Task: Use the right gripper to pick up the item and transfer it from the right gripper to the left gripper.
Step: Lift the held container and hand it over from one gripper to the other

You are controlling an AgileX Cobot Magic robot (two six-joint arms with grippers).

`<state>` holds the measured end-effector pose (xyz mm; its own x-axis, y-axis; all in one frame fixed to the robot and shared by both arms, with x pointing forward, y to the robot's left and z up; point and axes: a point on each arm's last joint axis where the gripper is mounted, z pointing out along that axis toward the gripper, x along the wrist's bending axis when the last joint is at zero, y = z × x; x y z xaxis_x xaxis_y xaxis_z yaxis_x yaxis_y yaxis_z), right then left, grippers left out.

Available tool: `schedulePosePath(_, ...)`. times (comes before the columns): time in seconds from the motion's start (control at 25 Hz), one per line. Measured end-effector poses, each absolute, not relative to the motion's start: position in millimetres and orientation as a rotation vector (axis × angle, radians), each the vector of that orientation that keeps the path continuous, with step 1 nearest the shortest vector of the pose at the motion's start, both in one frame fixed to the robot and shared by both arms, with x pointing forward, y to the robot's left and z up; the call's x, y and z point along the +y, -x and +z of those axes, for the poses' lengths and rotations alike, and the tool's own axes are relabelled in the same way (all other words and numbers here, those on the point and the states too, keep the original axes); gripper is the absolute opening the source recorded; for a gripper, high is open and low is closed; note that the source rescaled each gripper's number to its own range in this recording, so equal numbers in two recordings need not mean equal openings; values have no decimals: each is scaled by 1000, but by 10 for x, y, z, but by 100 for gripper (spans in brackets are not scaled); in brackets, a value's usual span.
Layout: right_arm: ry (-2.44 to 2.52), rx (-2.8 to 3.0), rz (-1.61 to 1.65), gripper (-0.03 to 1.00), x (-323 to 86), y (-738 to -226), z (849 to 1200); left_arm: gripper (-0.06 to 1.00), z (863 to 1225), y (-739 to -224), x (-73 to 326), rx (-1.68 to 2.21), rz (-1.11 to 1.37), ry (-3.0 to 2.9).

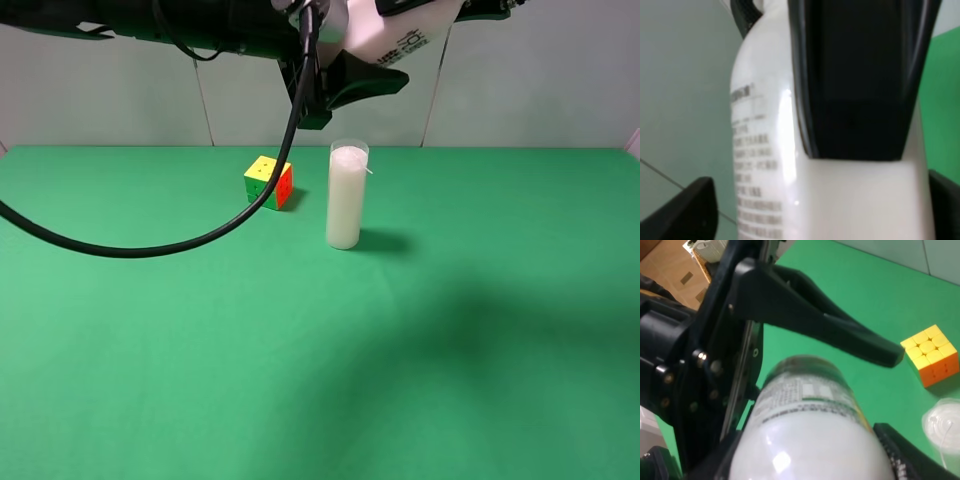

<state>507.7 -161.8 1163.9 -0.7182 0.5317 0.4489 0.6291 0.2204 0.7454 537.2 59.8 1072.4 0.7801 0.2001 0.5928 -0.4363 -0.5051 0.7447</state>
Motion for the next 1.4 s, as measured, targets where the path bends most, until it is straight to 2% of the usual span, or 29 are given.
schedulePosePath(0.16,1141,-2377,-1534,2,-1620,-5083,11641,6,10723,-5373,599,-178,786,-1955)
schedulePosePath(0.2,1143,-2376,-1539,2,-1620,-5086,11645,2,10723,-5374,600,-176,788,-1956)
schedulePosePath(1.32,1175,-2347,-1548,3,-1619,-5095,11660,2,10734,-5389,594,-133,781,-1931)
schedulePosePath(1.36,1175,-2347,-1548,4,-1619,-5095,11660,0,10734,-5389,594,-134,781,-1932)
schedulePosePath(1.4,1181,-2337,-1548,12,-1618,-5094,11662,0,10731,-5391,594,-132,781,-1933)
